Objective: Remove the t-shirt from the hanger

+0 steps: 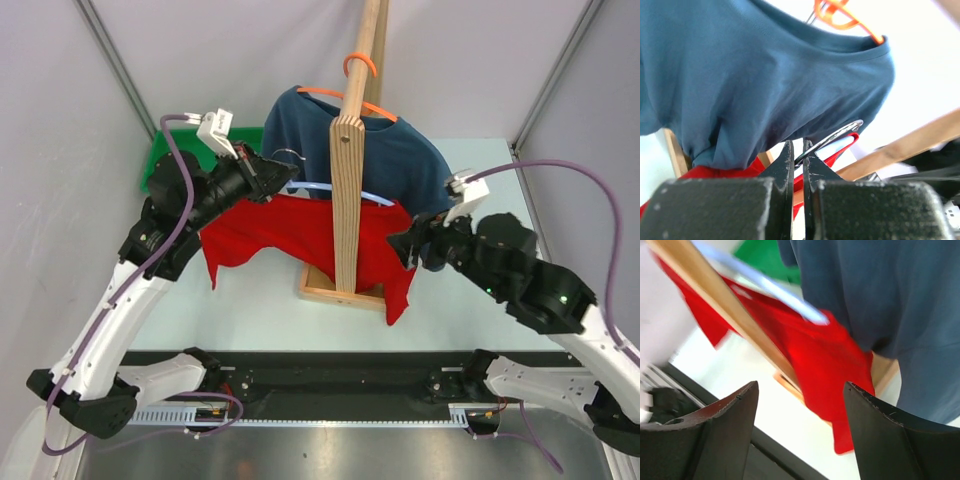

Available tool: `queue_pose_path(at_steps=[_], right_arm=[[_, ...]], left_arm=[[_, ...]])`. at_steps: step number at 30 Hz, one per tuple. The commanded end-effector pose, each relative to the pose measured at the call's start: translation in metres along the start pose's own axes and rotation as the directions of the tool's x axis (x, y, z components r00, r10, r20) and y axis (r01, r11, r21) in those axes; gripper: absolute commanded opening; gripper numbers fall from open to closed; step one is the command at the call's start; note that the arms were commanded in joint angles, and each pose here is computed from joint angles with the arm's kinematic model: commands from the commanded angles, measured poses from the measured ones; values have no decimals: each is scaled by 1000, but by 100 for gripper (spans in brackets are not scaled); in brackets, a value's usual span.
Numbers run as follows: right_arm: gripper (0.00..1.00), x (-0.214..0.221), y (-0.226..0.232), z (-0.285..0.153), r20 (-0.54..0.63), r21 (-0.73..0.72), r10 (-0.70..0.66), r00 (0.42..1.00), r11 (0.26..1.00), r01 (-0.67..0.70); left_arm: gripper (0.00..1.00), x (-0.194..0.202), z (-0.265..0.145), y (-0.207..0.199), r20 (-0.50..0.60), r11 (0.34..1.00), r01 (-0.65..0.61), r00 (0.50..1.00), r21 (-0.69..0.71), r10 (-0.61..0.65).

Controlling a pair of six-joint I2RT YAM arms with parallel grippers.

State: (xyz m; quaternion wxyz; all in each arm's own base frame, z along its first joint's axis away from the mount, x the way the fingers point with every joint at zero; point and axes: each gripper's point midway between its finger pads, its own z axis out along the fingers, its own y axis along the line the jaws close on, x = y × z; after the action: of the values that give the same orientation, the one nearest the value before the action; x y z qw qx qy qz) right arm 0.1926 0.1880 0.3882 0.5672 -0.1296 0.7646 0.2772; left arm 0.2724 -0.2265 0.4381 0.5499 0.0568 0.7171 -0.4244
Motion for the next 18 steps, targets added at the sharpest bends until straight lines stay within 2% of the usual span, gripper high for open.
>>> queue_pose_path(at_steps=[1, 3, 8, 12, 18], right_arm=[[74, 15, -5, 14, -15, 14, -18, 1000, 1000, 19], [77, 14, -7, 14, 6, 15, -20, 1000, 1000, 20], [75, 11, -22, 17, 5, 95, -9, 1000, 995, 9], [80, -1, -12, 11, 52, 41, 21, 998, 999, -23], [77, -31, -10, 11, 104, 52, -22, 994, 998, 17]], left_arm=[[0, -45, -25, -44, 122, 990, -71, 991, 125, 56], [0, -42, -25, -47, 108, 988, -65, 993, 139, 50], [0, -37, -25, -50, 86, 986, -55, 995, 159, 42], [0, -28, -21, -58, 53, 976, -54, 998, 209, 44], [0, -6, -3, -60, -22, 971, -49, 998, 234, 55]])
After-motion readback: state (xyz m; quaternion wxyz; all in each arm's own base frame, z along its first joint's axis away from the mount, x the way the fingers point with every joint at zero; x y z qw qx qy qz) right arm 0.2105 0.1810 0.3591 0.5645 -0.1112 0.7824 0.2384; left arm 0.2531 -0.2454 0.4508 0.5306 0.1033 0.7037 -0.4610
